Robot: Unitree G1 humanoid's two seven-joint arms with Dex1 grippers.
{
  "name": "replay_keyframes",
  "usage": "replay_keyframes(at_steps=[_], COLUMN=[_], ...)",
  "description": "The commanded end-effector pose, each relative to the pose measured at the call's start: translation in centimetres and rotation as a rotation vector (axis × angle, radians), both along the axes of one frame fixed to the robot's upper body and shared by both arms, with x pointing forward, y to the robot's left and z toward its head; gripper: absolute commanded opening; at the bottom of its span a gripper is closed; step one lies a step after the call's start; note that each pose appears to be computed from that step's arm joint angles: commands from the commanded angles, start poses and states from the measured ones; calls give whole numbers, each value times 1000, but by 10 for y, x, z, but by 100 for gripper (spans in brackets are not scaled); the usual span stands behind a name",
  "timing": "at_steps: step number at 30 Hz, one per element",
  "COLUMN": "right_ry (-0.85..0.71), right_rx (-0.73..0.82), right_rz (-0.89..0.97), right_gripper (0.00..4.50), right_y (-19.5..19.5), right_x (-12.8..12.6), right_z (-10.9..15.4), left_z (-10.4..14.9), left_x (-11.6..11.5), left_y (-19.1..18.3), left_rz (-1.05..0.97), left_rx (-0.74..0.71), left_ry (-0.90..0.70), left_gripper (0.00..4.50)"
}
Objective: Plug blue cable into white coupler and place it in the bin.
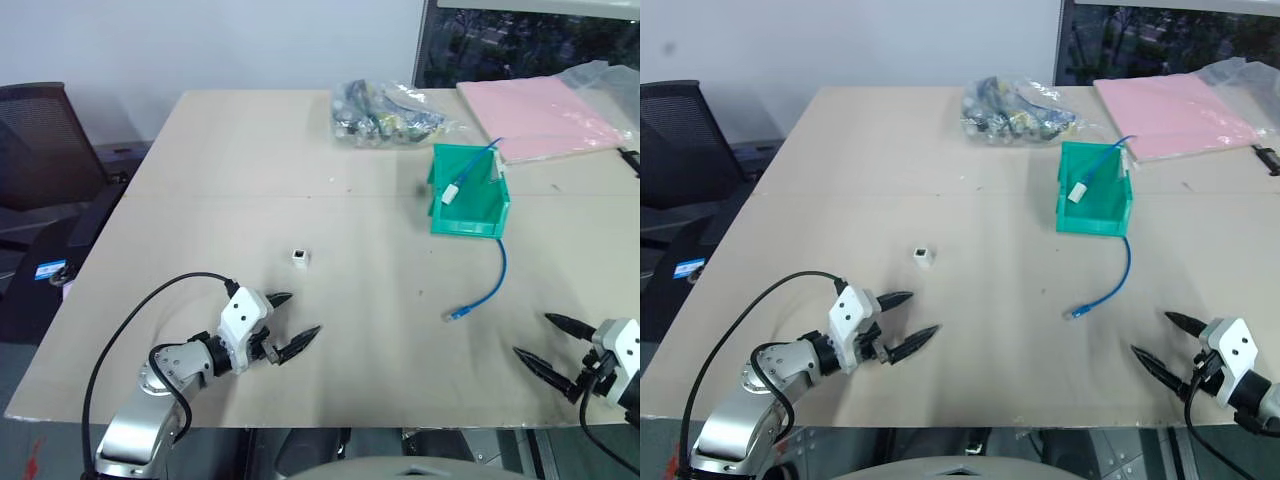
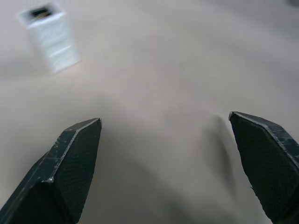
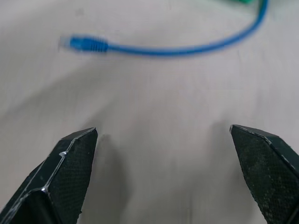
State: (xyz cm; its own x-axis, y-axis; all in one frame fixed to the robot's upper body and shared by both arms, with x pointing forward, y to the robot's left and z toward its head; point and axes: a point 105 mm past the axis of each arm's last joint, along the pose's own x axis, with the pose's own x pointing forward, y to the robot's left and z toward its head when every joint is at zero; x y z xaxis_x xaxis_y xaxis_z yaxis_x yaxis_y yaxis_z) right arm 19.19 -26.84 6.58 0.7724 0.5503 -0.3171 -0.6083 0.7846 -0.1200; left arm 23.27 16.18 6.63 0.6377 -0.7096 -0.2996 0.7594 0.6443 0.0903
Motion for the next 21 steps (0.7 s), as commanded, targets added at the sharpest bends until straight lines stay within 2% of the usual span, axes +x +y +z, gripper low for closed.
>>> replay_keyframes(at_steps=[1,9,11,16,18,21], right_ry=[-49,-70,-72,-93,-95,-94], right_rx=[-23,-49,-67,-106,-122,-133], right_rz=[15,137,191,341,391,494], right_gripper=[448,448,448,448,448,448], right_y=[-3,11,16,32,39,59], right_x=[4,11,14,31,36,49], right_z=[12,23,25,33,31,27], left_z=[2,14,20,62,67,66], left_x=[-1,4,4,1,-2,-8], left_y=[-1,-4,-7,-28,-34,-39], left_rz=[-13,-87,-161,-436,-516,-662], left_rx=[1,41,71,50,52,133], left_ry=[-12,-63,-90,-122,-105,-93], left_gripper=[450,450,450,450,450,450])
